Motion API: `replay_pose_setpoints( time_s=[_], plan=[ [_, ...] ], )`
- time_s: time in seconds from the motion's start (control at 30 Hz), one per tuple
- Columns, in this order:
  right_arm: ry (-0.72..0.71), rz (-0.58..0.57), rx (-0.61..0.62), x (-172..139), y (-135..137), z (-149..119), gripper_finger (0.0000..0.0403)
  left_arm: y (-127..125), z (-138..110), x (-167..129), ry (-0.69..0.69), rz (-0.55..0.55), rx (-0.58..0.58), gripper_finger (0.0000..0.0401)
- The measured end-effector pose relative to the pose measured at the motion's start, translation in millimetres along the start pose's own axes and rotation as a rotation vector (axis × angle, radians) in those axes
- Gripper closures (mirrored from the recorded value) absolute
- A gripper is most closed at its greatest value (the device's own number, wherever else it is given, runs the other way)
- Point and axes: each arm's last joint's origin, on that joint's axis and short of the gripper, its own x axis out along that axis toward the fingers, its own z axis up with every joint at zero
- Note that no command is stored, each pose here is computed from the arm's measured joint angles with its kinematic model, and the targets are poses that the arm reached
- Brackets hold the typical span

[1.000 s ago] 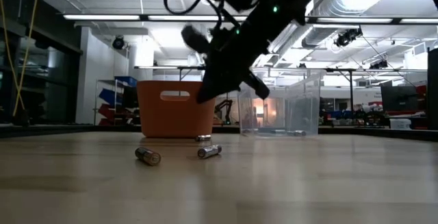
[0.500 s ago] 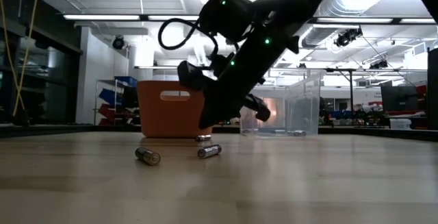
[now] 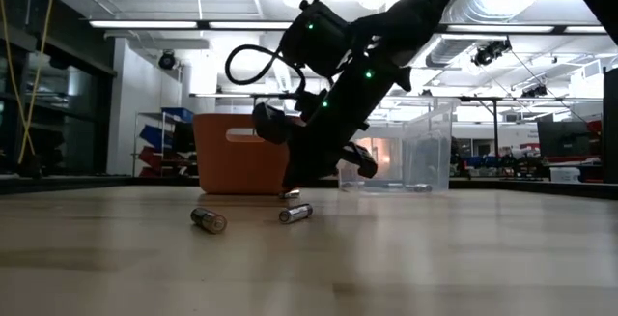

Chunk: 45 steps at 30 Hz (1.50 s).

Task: Sort batteries
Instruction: Put the silver battery into the transparent bin

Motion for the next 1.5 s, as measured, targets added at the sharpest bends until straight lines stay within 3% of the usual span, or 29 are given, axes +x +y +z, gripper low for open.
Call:
replay_pose_setpoints(
  time_s=[0.3,0.5,0.57,0.7,0.87,0.97,1.13,1.33,1.5],
  plan=[
    [0.158,0.031,-0.167,-17.0,10.1,-26.1,0.0403,0.1,0.0,0.0,-0.001,0.001,0.000,0.0401],
    [0.260,0.036,-0.289,-52.5,19.8,-42.8,0.0403,0.2,-0.2,0.0,0.001,0.004,0.000,0.0401],
    [0.239,0.050,-0.329,-68.4,23.4,-37.8,0.0403,0.4,0.1,0.1,-0.001,0.004,0.001,0.0401],
    [0.167,0.096,-0.337,-90.8,22.9,-1.2,0.0403,1.2,0.7,0.3,-0.006,0.010,0.024,0.0401],
    [0.224,0.150,-0.301,-82.5,8.2,27.4,0.0403,1.7,1.2,0.3,-0.020,0.031,0.040,0.0401],
    [0.297,0.186,-0.273,-71.3,2.2,29.9,0.0398,1.8,1.1,0.3,-0.019,0.032,0.039,0.0401],
    [0.372,0.224,-0.391,-56.6,-1.7,20.1,0.0358,1.9,1.0,0.3,-0.018,0.032,0.032,0.0401],
    [0.252,0.069,-0.465,-48.6,-7.1,20.3,0.0276,1.8,1.1,0.3,-0.019,0.032,0.022,0.0401],
    [0.273,0.040,-0.509,-46.5,-13.7,22.9,0.0232,1.9,1.1,0.3,-0.021,0.033,0.022,0.0401]
  ],
)
